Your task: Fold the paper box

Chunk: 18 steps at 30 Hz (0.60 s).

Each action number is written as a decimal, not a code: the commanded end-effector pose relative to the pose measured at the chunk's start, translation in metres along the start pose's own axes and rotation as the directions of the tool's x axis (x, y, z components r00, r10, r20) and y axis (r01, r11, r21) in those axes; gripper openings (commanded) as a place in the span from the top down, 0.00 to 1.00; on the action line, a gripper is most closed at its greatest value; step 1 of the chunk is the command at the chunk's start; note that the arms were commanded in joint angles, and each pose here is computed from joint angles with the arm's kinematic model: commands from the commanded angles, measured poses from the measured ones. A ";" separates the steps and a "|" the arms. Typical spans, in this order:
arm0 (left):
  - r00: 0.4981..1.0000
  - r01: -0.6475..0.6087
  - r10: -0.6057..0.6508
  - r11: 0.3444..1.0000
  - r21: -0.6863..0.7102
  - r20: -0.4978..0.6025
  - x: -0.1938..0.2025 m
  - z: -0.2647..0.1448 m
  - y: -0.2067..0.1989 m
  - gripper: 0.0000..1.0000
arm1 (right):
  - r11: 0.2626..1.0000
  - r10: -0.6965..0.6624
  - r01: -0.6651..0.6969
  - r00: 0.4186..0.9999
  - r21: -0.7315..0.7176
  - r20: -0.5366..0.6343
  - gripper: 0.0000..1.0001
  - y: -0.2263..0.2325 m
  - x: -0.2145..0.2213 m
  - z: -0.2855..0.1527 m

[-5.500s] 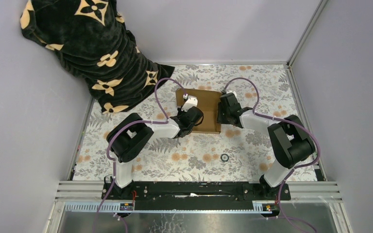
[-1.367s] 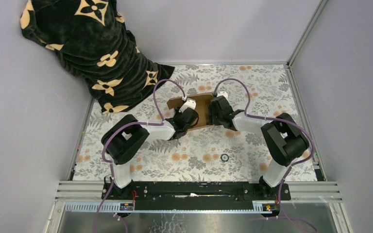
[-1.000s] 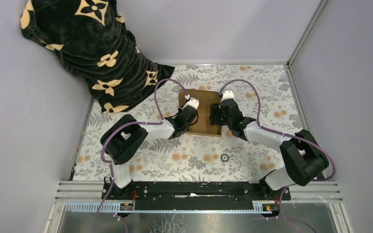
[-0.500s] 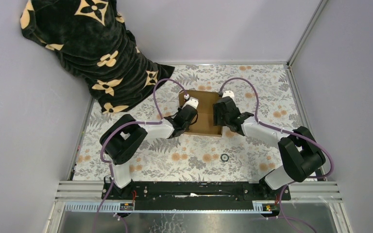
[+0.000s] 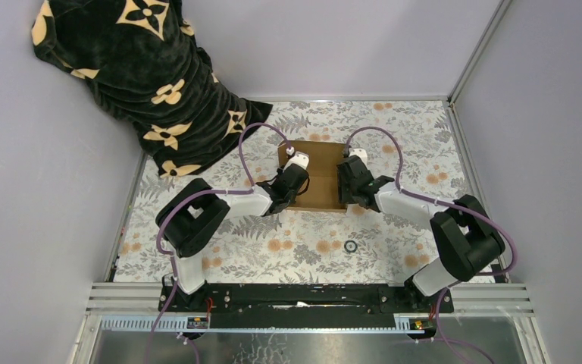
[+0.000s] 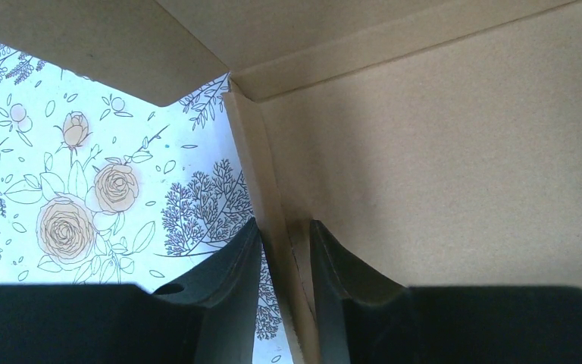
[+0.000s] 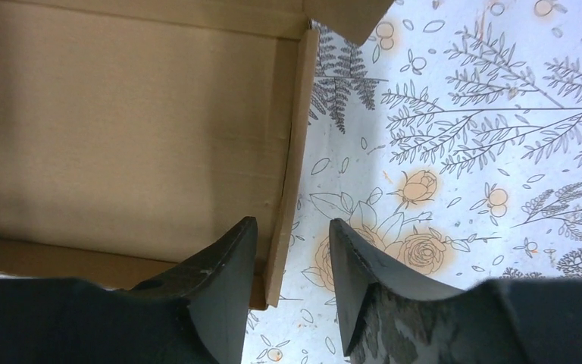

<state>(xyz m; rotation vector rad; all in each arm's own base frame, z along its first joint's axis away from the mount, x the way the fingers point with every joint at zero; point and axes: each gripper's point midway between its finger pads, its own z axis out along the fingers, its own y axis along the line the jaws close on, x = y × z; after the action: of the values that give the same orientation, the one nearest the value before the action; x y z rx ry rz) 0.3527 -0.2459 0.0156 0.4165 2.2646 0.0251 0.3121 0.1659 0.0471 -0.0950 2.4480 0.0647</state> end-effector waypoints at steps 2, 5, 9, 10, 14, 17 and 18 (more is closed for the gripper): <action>0.998 -0.020 0.019 1.000 -0.022 -0.052 0.010 -0.004 0.006 0.64 | 1.000 -0.001 0.001 1.000 0.024 -0.009 0.55 0.003 0.000 0.010; 0.998 -0.023 0.022 1.000 -0.020 -0.053 0.010 -0.004 0.005 0.64 | 0.999 -0.011 0.012 1.000 0.041 -0.023 0.58 0.002 0.003 0.017; 0.998 -0.026 0.025 0.999 -0.021 -0.053 0.010 -0.003 0.006 0.64 | 0.998 -0.012 0.013 1.000 0.061 -0.014 0.62 -0.001 0.001 0.019; 0.998 -0.026 0.025 0.999 -0.021 -0.053 0.009 -0.003 0.006 0.64 | 0.998 -0.012 0.013 1.000 0.065 -0.010 0.62 -0.002 0.000 0.018; 0.998 -0.029 0.028 0.999 -0.018 -0.052 0.008 -0.003 0.005 0.64 | 0.997 -0.014 0.013 1.000 0.070 0.014 0.57 -0.001 -0.010 0.018; 0.998 -0.033 0.032 0.999 -0.014 -0.053 0.008 -0.002 0.004 0.64 | 0.997 -0.015 0.013 1.000 0.072 0.023 0.57 0.001 -0.016 0.019; 0.998 -0.033 0.032 0.999 -0.014 -0.055 0.008 -0.002 0.004 0.64 | 0.997 -0.014 0.012 1.000 0.072 0.026 0.58 0.002 -0.017 0.020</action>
<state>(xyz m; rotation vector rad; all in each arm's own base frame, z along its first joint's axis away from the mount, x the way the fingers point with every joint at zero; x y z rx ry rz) 0.3513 -0.2445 0.0160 0.4254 2.2793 0.0377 0.3161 0.1615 0.0248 -0.0971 2.4935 -0.0199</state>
